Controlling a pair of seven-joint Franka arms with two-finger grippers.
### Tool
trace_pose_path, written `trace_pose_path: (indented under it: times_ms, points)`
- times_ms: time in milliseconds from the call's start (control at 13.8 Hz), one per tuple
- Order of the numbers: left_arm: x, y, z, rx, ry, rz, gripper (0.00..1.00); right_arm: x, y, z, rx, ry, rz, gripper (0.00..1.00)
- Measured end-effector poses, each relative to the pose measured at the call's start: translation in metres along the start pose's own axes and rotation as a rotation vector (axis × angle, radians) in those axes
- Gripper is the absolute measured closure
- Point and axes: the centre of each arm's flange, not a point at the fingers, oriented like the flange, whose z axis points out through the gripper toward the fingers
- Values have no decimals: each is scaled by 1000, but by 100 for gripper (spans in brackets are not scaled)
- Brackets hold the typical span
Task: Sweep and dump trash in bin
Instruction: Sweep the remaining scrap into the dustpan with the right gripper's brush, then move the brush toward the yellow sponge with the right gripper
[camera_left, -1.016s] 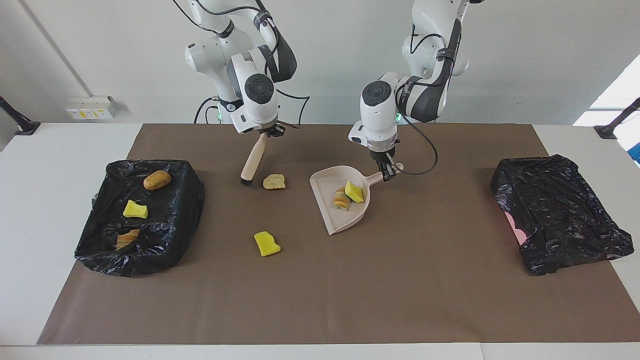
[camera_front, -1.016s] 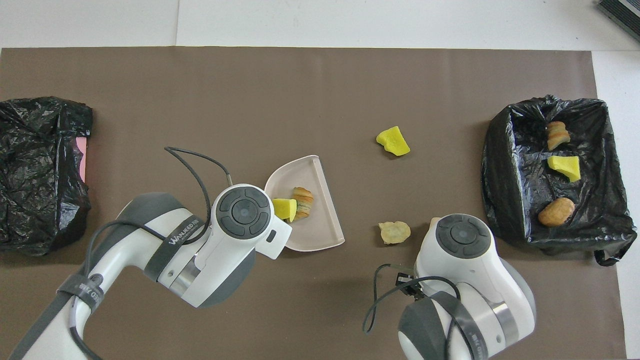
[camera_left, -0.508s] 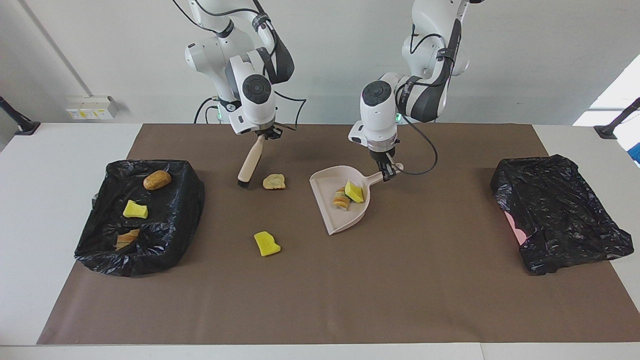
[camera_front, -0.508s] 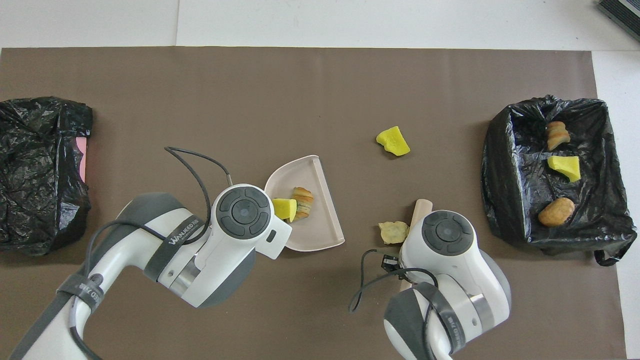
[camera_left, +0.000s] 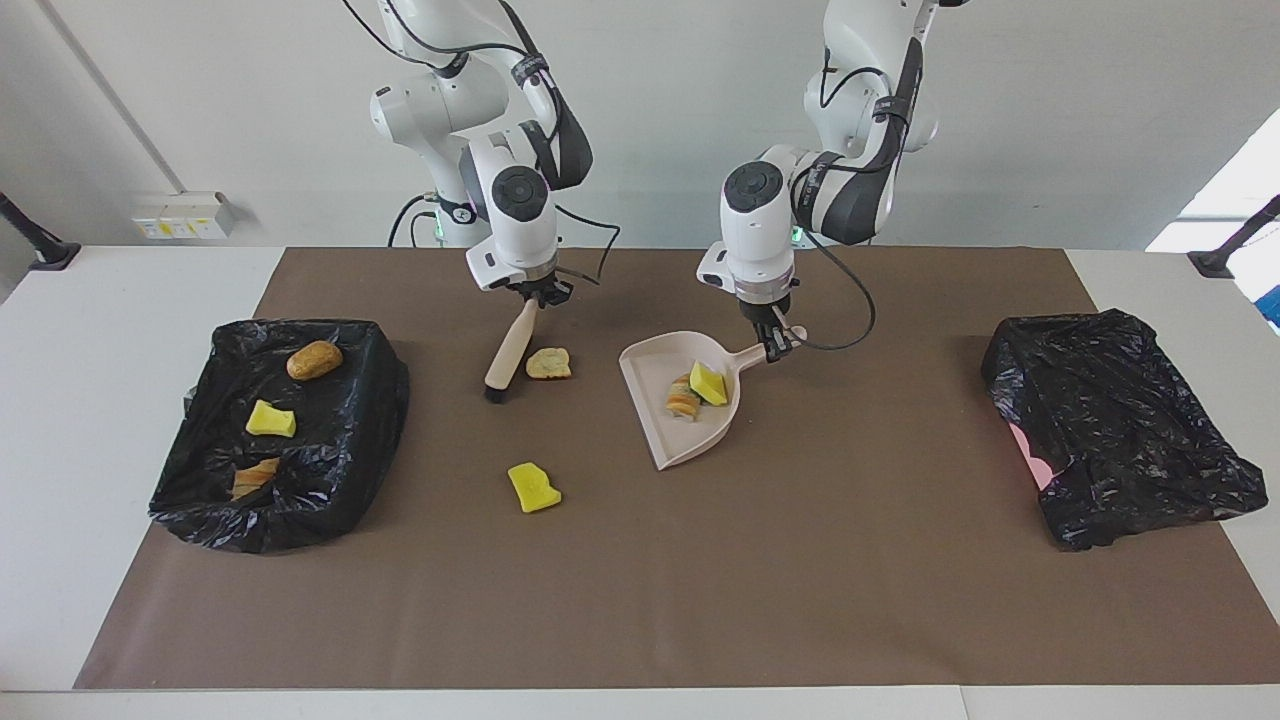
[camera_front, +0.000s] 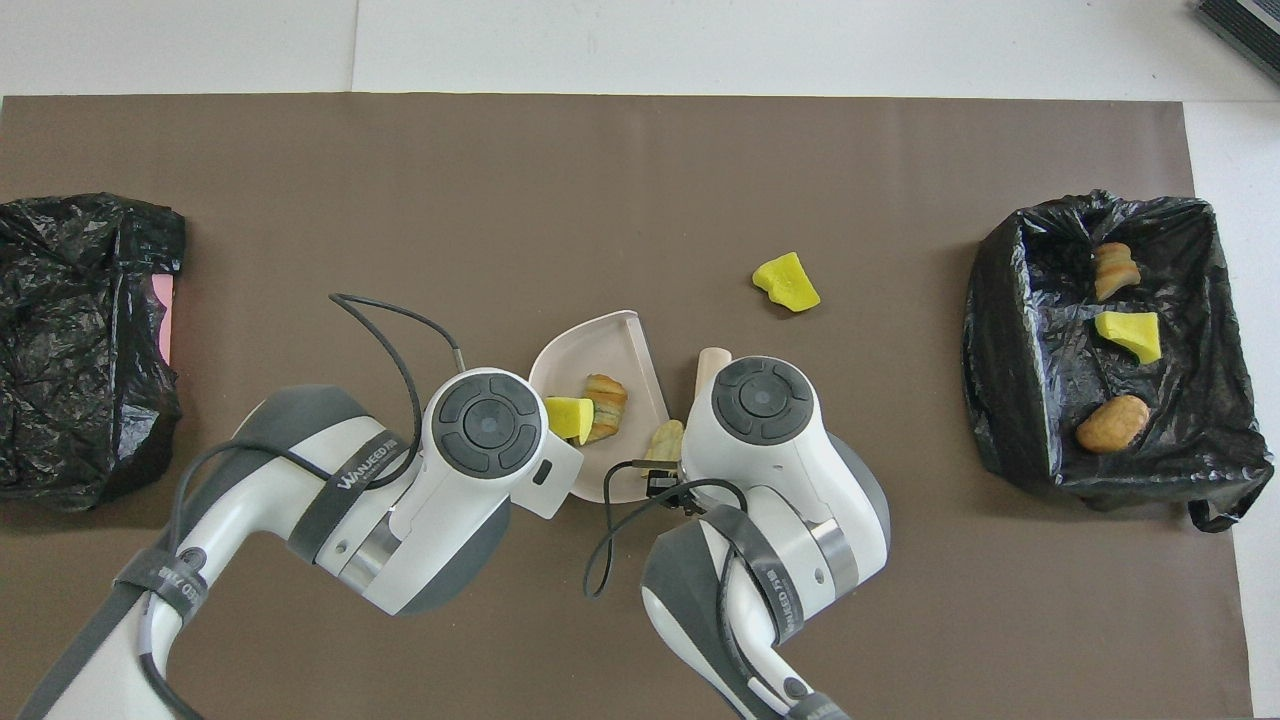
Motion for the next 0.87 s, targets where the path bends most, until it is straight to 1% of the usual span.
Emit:
trace_pose_path:
  times_ms: [145,290,436,508,653,871]
  points:
    - [0,0,0,0,0,0,68,-3,-11,-6,59,-20,-111,74]
    - [0,0,0,1,1,0,68,-3,-2,-18,63,-54,-147,74]
    - [0,-1,0,3,5,-2,68,6,30,-41,60,-87,-171,74]
    - [-1,-1,1,4,6,-2,68,12,54,-55,39,-88,-172,74]
    - [-1,-1,2,6,9,-3,68,26,95,-78,-66,-60,-169,74]
    - [-1,-2,2,7,11,-4,68,43,125,-90,-182,3,-162,74]
